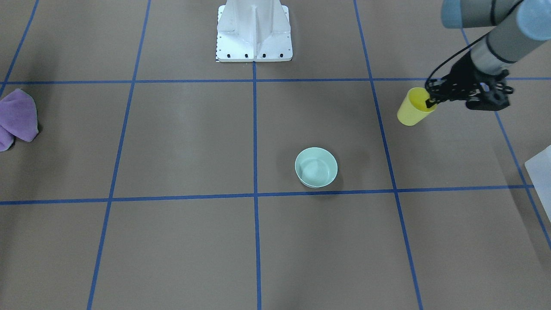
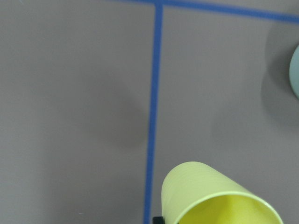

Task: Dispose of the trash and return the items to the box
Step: 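Carry the yellow cup into the clear bin while the right gripper reaches for the cloth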

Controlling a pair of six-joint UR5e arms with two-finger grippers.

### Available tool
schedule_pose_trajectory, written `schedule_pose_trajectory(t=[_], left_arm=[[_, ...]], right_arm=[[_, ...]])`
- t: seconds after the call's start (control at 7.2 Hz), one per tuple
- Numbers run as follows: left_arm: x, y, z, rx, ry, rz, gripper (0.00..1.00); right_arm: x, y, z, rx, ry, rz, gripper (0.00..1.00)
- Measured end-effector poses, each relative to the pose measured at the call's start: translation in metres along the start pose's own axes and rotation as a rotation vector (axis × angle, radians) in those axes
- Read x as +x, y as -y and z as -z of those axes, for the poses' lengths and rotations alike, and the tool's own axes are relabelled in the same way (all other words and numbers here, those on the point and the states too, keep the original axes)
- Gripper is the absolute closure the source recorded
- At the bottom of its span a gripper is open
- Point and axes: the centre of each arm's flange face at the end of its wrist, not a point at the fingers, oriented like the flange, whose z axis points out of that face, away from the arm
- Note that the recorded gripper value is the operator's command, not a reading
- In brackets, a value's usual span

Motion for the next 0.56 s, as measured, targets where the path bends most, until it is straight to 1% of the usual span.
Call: schedule_pose_trajectory(t=[0.14,0.28,0.56], left_arm=[[-0.062,0.017,0.032,0.019,0.038,-0.056,1.0],[-0.124,0.038,0.055,0.024,0.066,-0.1,1.0],[-0.243,0.103,0.078,0.019,0.085,-0.153,1.0]], right_arm=[[-0.019,0.005,0.002,0.005,0.005,-0.01,0.0],[-0.054,0.012,0.002,0.01,0.015,-0.029,0.0],[-0.125,0.026,-0.001,0.012,0.036,-0.059,0.0]])
